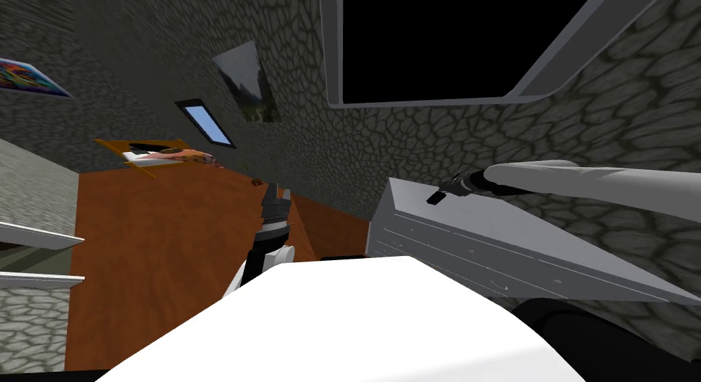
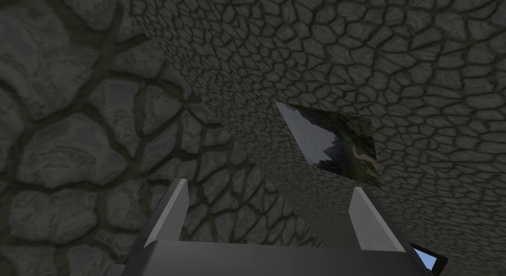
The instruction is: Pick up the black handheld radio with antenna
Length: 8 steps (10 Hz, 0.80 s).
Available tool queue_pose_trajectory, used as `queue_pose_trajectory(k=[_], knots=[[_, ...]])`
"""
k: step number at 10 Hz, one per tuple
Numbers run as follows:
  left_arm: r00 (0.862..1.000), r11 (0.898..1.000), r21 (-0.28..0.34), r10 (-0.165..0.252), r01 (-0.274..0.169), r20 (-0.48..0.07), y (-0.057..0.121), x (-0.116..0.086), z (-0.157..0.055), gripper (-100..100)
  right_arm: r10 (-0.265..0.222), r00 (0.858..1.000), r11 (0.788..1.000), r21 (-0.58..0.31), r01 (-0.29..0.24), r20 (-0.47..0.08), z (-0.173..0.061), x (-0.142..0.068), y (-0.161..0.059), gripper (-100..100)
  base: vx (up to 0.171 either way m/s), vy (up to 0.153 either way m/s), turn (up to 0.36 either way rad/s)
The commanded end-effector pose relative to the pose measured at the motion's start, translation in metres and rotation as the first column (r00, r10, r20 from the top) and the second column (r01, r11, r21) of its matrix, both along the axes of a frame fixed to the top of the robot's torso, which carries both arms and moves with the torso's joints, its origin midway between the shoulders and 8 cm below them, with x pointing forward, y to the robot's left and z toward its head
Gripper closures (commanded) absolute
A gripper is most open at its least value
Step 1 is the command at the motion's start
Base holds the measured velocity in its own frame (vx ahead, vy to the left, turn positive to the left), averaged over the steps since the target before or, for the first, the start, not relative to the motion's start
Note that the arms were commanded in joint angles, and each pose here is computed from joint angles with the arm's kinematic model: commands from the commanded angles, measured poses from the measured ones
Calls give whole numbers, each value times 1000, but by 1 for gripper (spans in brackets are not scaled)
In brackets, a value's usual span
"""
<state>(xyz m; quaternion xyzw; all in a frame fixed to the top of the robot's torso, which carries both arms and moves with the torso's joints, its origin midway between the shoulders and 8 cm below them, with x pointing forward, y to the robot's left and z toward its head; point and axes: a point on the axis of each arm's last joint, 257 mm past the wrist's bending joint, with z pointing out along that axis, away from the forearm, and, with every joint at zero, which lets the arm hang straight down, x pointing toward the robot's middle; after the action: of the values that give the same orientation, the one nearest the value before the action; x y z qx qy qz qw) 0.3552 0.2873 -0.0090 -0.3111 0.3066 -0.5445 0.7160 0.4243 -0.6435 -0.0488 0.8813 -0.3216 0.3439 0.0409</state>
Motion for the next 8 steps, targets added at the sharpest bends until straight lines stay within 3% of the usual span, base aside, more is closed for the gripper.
queue_pose_trajectory(k=[1, 2, 5, 8], knots=[[1000, 1000, 0, 0, 0, 0, 0, 0, 0, 0, 14, 1000, 1000, 4, -14, -2, -1, 6, 6, 100, 59, -7, -104], [1000, 1000, 0, 0, 0, 0, 0, 0, 0, 0, 72, 997, 997, 5, -72, -3, 2, 21, 35, 100, 78, -20, -393], [1000, 1000, 0, 0, 0, 0, 0, 0, 0, 0, 101, 995, 995, 4, -101, -4, 3, 27, 49, 100, 75, -6, -142], [1000, 1000, 0, 0, 0, 0, 0, 0, 0, 0, 187, 982, 982, 3, -187, -9, 7, 44, 94, 100, 66, -6, -283]])
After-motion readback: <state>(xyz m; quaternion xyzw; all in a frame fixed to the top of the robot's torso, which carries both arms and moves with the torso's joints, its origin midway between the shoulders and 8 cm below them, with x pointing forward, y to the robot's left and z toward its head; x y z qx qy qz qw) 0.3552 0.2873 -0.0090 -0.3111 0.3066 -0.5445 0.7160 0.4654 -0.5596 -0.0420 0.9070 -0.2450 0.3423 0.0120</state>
